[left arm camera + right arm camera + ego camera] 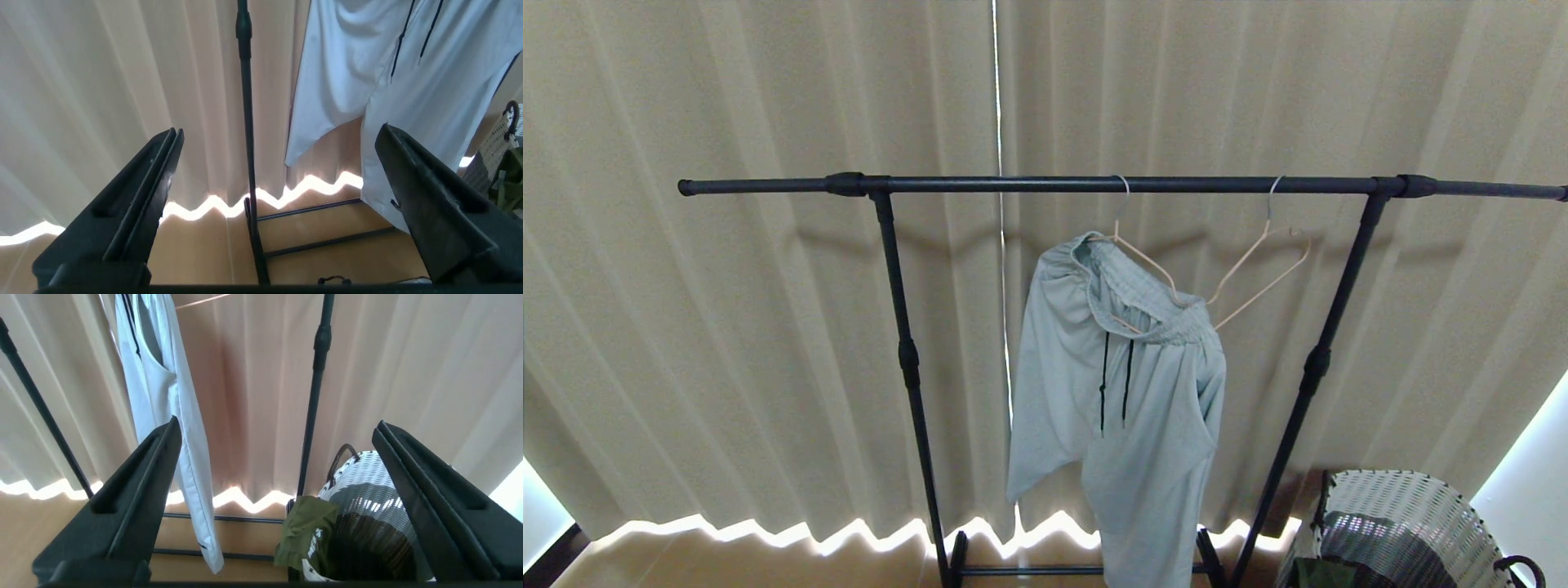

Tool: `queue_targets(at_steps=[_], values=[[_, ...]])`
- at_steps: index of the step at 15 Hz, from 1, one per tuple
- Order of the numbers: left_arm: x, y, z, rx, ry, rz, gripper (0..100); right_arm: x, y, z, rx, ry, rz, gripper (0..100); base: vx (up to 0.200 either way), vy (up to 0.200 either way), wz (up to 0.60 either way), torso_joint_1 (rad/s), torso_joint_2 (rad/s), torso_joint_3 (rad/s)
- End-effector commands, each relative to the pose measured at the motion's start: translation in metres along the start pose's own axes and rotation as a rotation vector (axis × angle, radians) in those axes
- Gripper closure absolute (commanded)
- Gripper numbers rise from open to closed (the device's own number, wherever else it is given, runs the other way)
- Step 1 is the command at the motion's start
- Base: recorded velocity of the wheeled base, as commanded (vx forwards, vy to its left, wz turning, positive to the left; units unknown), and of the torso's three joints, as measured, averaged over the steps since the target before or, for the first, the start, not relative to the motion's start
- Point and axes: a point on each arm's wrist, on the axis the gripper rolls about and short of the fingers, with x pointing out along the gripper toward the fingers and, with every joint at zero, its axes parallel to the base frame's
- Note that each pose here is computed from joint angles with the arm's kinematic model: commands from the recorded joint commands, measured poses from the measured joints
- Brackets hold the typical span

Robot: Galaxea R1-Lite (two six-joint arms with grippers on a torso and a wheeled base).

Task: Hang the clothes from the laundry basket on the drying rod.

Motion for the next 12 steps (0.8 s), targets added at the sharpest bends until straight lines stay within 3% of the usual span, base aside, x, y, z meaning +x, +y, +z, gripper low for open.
queue_targets(at_steps=[1,10,12], values=[[0.0001,0.0000,-0.0001,0.000,0.001,-0.001,0,0.0000,0.0000,-0.0001,-0.001,-0.001,0.001,0,0.000,0.000,0.00,0.000,0.00,0.000],[0.0001,0.0000,-0.0001,0.000,0.001,0.001,0,0.0000,-0.0002,0.0000,-0.007,-0.001,-0.008,0,0.000,0.000,0.00,0.000,0.00,0.000],[0.0001,0.0000,-0.0001,0.000,0.001,0.001,0,0.0000,-0.0002,0.0004,-0.055,-0.006,-0.008,0,0.000,0.000,0.00,-0.038,0.10,0.052]])
